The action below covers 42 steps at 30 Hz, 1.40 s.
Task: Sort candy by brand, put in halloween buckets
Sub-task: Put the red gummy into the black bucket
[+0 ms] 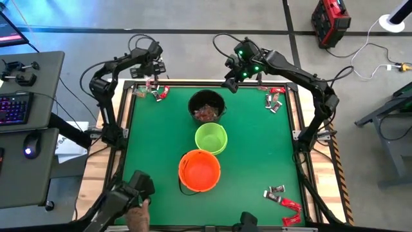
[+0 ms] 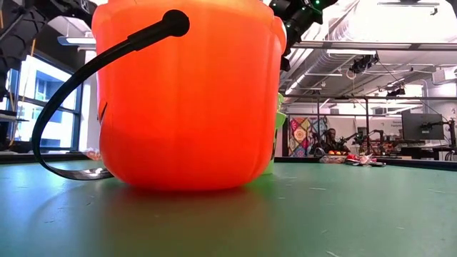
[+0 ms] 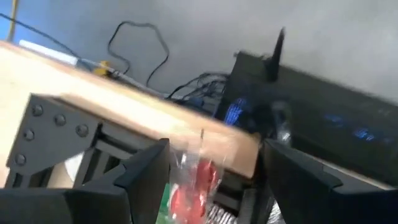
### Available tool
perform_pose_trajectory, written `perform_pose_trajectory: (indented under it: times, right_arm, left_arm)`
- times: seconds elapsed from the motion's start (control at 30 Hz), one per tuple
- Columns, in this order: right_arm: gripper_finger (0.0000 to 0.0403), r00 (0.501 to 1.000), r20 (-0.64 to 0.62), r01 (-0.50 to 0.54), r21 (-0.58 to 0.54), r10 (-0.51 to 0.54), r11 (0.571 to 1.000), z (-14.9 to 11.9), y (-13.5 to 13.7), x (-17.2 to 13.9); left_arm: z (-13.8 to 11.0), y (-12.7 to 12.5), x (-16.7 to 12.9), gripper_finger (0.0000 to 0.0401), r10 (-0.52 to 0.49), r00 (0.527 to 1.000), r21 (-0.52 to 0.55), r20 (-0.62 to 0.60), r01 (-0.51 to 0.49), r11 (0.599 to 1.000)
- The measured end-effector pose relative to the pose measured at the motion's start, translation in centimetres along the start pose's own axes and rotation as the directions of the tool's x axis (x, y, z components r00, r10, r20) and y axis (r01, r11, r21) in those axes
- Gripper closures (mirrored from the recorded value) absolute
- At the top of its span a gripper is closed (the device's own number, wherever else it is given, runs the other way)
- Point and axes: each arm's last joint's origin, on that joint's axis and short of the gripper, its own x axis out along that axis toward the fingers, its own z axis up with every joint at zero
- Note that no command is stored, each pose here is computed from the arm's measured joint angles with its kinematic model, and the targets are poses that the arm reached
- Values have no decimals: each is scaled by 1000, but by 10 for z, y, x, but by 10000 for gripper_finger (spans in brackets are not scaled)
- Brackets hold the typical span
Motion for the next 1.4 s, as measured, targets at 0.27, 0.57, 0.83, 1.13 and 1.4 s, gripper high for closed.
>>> perform_pose_trajectory:
  times: [0.27, 0.57, 0.83, 1.13, 1.4]
  right_arm:
    - [135, 1000, 0, 0, -7, 0, 1000, 0, 0, 0]
    - [135, 1000, -1, 0, -7, 0, 1000, 0, 0, 0]
    - [135, 1000, -17, -1, -1, 1, 1000, -2, 0, 0]
    - [135, 999, -49, -3, 28, 4, 1000, -5, 0, 0]
    - [135, 999, -48, -3, 9, 4, 1000, -5, 0, 0]
  left_arm:
    - [-7, -6, 8, 158, 62, 998, -13, 5, -62, 998]
    - [-5, -4, 12, 159, 59, 998, -1, -7, -59, 998]
    - [-7, -5, 16, 211, 63, 998, 14, -17, -63, 998]
    - [-14, -11, 26, 293, 87, 994, 78, -59, -82, 994]
    - [-2, -4, -1, 390, 7, 999, 116, 31, -11, 993]
